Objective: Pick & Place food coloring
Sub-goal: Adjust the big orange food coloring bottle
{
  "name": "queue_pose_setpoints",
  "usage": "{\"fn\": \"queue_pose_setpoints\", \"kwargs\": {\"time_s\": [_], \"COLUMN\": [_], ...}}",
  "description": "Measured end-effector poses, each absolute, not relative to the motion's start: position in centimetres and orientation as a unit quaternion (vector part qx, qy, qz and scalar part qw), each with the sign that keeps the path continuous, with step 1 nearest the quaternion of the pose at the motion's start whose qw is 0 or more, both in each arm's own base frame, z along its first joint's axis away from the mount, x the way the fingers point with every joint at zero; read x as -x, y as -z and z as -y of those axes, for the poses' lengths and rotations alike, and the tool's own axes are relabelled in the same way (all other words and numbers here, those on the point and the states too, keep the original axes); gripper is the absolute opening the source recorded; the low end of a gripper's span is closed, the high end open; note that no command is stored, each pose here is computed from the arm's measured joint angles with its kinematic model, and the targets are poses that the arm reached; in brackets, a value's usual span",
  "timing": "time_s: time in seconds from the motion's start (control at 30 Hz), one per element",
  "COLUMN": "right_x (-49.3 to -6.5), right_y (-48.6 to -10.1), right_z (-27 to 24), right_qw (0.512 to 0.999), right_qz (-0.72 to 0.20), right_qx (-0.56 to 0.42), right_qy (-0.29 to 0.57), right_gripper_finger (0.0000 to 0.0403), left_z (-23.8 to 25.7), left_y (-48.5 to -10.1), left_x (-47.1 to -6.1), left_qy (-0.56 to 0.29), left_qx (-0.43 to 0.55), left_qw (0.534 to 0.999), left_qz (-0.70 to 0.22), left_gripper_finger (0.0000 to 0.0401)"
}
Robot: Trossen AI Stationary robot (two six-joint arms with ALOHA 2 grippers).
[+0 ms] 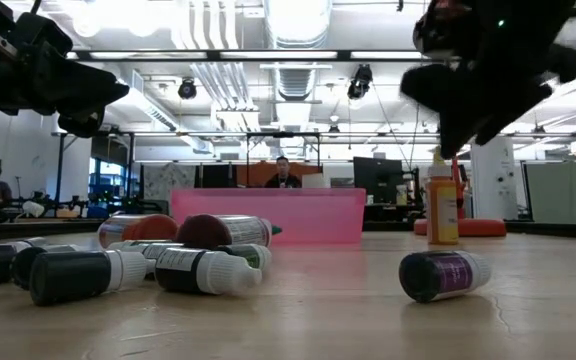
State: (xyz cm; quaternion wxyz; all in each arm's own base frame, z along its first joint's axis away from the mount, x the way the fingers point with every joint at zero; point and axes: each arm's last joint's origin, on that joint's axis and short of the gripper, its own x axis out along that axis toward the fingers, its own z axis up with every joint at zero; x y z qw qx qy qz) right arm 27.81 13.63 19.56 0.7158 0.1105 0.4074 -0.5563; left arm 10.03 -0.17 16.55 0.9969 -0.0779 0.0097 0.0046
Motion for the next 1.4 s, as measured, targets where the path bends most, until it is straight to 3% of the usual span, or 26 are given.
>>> {"fn": "queue_pose_setpoints", "kwargs": {"time_s": [0.07,0.17,0.3,0.4,0.5,0.67,0.77,0.9,1.0,1.07,1.17,1.27,1.4], "right_x": [-27.9,-28.6,-30.1,-31.2,-32.1,-33.0,-33.0,-32.9,-32.7,-32.7,-32.8,-33.1,-33.4], "right_y": [-20.7,-22.2,-23.5,-24.6,-25.5,-27.5,-29.5,-31.4,-32.7,-33.5,-34.1,-34.3,-34.6], "right_z": [-14.9,-16.5,-17.6,-17.8,-17.4,-15.4,-14.5,-15.0,-15.8,-16.1,-16.0,-15.2,-13.8], "right_qw": [0.732,0.787,0.828,0.819,0.818,0.870,0.889,0.878,0.854,0.857,0.879,0.904,0.920], "right_qz": [-0.449,-0.531,-0.538,-0.495,-0.470,-0.455,-0.442,-0.436,-0.408,-0.391,-0.394,-0.399,-0.385], "right_qx": [-0.120,-0.063,0.141,0.292,0.330,0.178,0.103,0.180,0.261,0.270,0.224,0.147,0.047], "right_qy": [0.497,0.308,0.065,-0.016,-0.019,0.063,0.064,-0.075,-0.192,-0.198,-0.148,-0.045,0.060], "right_gripper_finger": [0.0257,0.0252,0.0243,0.0238,0.0234,0.0233,0.0236,0.0237,0.0237,0.0237,0.0237,0.0237,0.0237], "left_z": [0.2,0.2,0.2,0.2,0.2,0.2,0.2,0.2,0.2,0.2,0.2,0.2,-0.4], "left_y": [-16.5,-16.5,-16.5,-16.5,-16.5,-16.5,-16.5,-16.8,-18.1,-19.1,-20.0,-20.2,-20.3], "left_x": [-10.0,-10.0,-10.0,-10.0,-10.0,-10.0,-10.0,-10.1,-9.9,-9.7,-9.5,-9.4,-9.3], "left_qy": [-0.005,-0.005,-0.005,-0.005,-0.005,-0.005,-0.005,-0.006,0.017,0.047,0.082,0.088,-0.003], "left_qx": [0.078,0.078,0.078,0.078,0.078,0.078,0.078,0.082,0.226,0.344,0.444,0.459,0.465], "left_qw": [0.997,0.997,0.997,0.997,0.997,0.997,0.997,0.997,0.972,0.931,0.880,0.869,0.859], "left_qz": [-0.010,-0.010,-0.010,-0.010,-0.010,-0.010,-0.010,0.005,0.068,0.115,0.149,0.161,0.214], "left_gripper_finger": [0.0080,0.0080,0.0080,0.0080,0.0080,0.0080,0.0080,0.0080,0.0080,0.0080,0.0080,0.0080,0.0080]}}
